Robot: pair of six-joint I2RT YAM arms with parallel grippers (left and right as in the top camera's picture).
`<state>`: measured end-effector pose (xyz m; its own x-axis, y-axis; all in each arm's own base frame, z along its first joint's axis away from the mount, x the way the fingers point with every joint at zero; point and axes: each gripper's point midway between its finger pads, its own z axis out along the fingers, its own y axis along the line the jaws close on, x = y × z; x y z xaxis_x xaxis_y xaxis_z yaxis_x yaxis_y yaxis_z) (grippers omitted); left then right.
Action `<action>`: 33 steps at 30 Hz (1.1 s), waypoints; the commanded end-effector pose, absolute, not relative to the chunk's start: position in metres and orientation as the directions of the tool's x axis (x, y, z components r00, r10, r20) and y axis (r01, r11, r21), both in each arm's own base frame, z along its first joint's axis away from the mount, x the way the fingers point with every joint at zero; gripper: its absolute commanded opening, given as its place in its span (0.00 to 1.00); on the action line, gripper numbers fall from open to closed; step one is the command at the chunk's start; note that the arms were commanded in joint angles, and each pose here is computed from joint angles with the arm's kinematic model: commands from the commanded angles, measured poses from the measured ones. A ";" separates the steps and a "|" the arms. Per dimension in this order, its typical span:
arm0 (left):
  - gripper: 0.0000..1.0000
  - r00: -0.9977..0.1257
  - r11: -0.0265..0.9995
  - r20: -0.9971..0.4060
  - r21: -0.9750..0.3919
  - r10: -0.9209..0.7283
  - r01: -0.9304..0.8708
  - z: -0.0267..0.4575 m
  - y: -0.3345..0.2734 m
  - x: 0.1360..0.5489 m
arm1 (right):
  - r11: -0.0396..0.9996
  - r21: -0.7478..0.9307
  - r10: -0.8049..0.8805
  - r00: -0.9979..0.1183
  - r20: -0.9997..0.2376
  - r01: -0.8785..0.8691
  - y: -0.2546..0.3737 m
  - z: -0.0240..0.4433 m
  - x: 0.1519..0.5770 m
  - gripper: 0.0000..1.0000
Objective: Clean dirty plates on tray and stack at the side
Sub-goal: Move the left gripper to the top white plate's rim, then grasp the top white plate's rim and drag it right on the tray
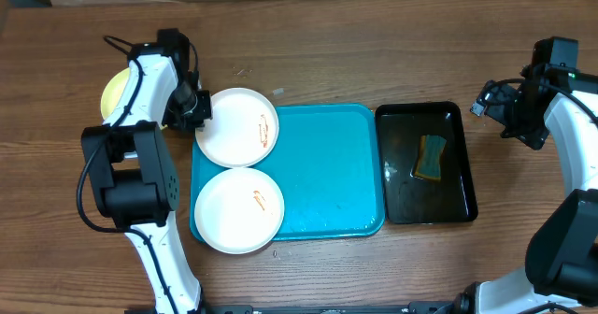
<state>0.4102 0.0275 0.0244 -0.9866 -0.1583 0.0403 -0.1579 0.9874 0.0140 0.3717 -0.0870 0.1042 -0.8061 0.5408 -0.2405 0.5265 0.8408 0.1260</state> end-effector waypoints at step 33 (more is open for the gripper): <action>0.23 -0.985 0.980 0.112 -0.162 0.131 0.112 0.034 -0.197 0.351 | 0.837 0.134 0.547 -0.797 -0.256 0.531 -0.090 0.109 0.376 1.00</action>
<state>0.3506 -0.1950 0.0252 -0.9789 0.1489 0.1397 0.1224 0.9757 -0.1819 0.3717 -0.0870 0.1042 -0.8065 0.5401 -0.2406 0.5259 0.8412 0.1258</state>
